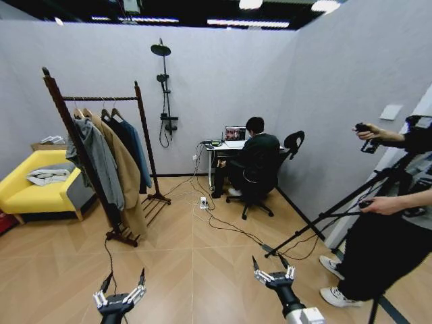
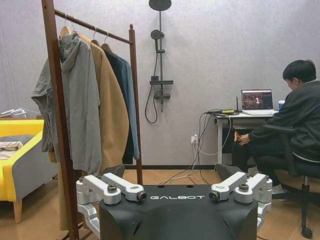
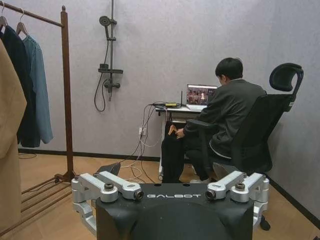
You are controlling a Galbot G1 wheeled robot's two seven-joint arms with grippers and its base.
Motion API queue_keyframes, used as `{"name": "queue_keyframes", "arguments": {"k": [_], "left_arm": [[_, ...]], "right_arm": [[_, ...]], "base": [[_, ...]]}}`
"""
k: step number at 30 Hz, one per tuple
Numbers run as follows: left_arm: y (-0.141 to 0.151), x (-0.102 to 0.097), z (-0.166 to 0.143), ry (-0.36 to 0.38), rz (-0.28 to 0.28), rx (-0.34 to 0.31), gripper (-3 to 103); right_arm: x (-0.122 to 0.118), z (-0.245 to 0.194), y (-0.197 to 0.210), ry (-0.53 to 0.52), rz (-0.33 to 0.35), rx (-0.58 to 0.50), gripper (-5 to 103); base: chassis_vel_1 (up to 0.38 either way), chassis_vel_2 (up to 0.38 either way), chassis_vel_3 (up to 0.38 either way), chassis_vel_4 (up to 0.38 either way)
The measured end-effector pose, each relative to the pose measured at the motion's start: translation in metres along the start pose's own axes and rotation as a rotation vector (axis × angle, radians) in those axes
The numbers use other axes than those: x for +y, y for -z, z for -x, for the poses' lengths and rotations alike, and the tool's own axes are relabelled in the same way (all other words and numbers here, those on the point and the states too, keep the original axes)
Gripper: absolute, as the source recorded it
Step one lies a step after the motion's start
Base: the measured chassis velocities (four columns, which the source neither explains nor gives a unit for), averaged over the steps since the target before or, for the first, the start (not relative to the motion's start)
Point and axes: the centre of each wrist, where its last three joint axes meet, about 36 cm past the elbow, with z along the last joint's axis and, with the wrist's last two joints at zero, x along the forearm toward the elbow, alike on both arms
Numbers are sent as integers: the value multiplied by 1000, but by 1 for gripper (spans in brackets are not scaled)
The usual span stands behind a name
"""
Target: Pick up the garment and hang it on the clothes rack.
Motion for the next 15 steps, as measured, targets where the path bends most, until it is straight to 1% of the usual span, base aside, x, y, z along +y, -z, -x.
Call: {"name": "queue_keyframes", "arguments": {"k": [2, 4, 7, 15], "left_arm": [[0, 0, 0, 0, 0, 0, 100], [0, 0, 0, 0, 0, 0, 100], [0, 0, 0, 0, 0, 0, 100], [0, 0, 0, 0, 0, 0, 100]], "right_arm": [[1, -5, 5, -3, 5, 1, 100], [0, -13, 19, -10, 15, 7, 100], [-1, -15, 25, -18, 15, 12, 100], [-2, -15, 27, -22, 16, 16, 100]], "base": [[0, 0, 0, 0], [0, 0, 0, 0], [0, 0, 0, 0], [0, 0, 0, 0]]}}
